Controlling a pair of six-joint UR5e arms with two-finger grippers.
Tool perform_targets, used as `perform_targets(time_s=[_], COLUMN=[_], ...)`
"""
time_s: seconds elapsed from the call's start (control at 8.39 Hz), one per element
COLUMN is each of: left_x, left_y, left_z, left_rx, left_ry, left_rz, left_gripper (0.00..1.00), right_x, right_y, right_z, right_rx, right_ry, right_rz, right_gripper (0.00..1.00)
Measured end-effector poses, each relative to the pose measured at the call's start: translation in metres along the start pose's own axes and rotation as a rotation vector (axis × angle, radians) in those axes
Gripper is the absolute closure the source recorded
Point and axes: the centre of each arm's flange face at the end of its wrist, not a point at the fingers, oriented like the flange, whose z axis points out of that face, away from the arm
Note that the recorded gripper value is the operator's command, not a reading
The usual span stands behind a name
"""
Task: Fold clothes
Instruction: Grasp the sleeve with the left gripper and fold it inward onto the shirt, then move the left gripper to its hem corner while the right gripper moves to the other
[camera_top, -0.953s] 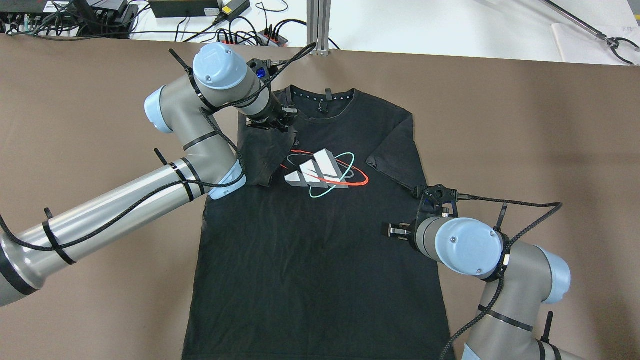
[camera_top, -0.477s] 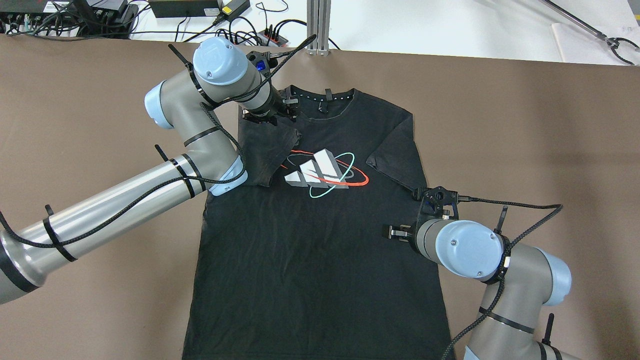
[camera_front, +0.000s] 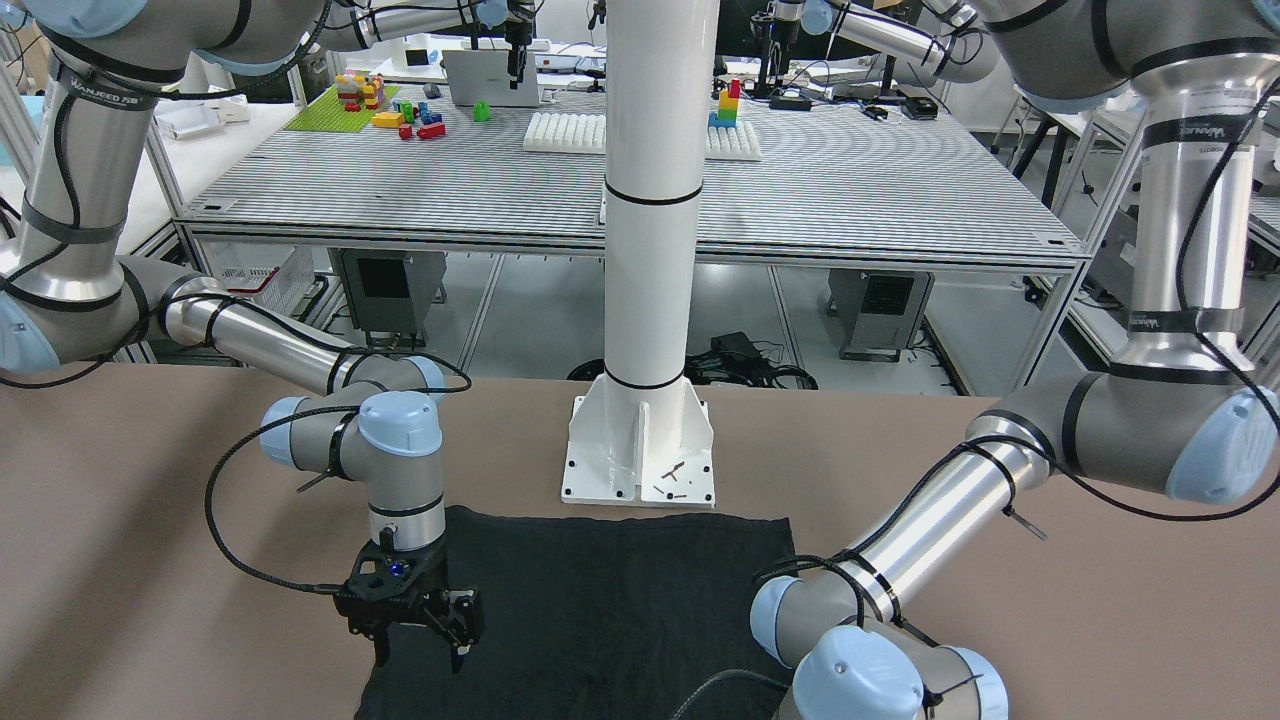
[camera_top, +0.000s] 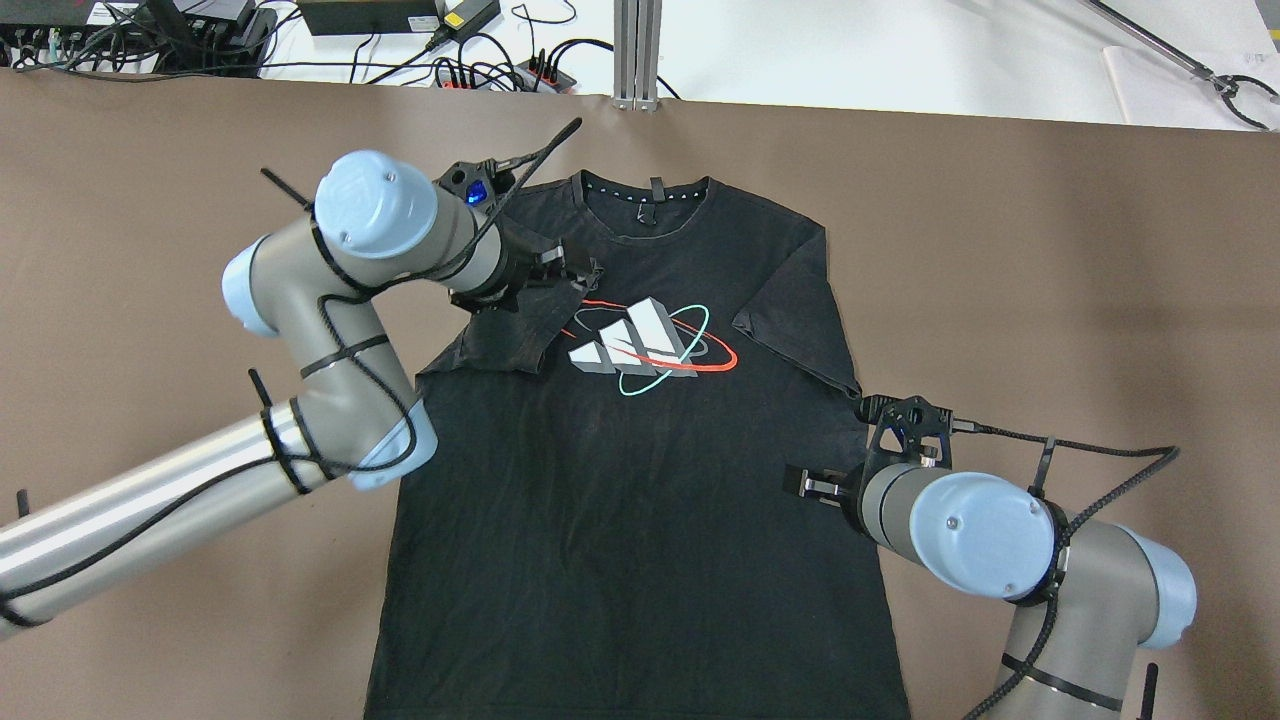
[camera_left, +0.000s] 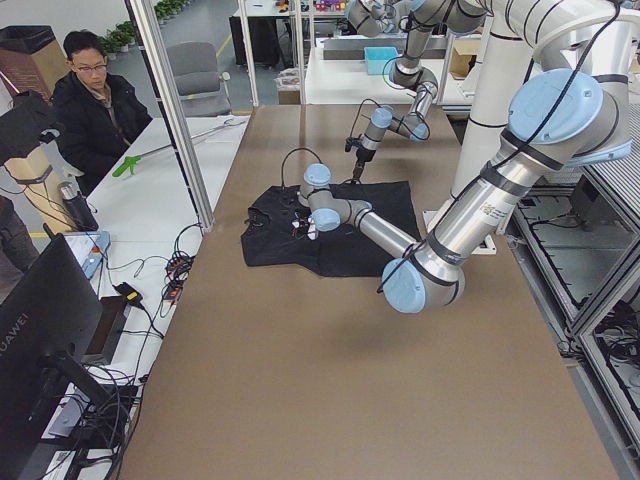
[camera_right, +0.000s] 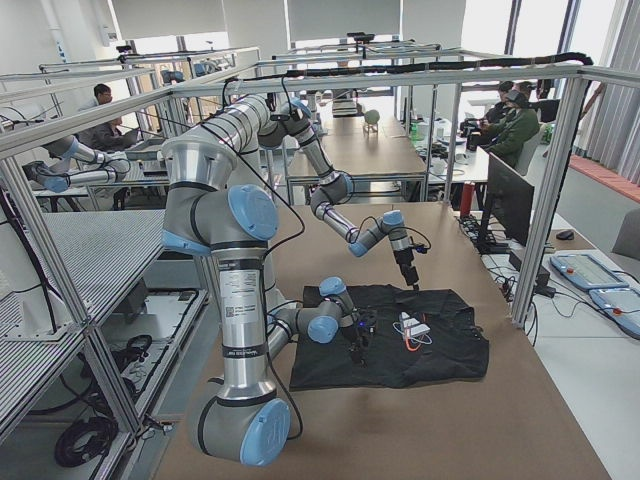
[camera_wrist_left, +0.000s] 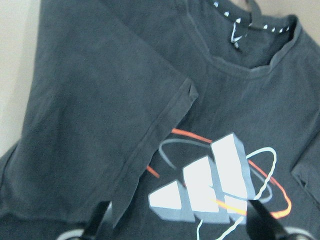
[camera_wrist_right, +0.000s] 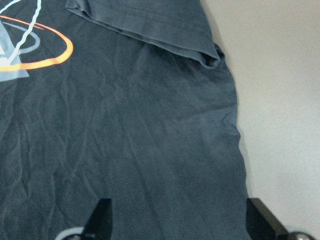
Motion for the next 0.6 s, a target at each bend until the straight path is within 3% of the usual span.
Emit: perform_targets(time_s=[0.24, 0.6], left_x=[-0.029, -0.052], left_y=[0.091, 0.154], left_z=[-0.048, -0.093], left_rx=[0.0, 0.011], left_ry=[-0.038, -0.034], left_rz=[-0.018, -0.071], left_gripper=[0.06, 0.06], right_x=[0.002, 0.027], right_y=[0.048, 0.142], right_z=[-0.001, -0.017], right_rx=[0.01, -0.003], right_ry=[0.003, 0.011], right_rz=[0.084, 0.135], right_gripper=[0.06, 0.06])
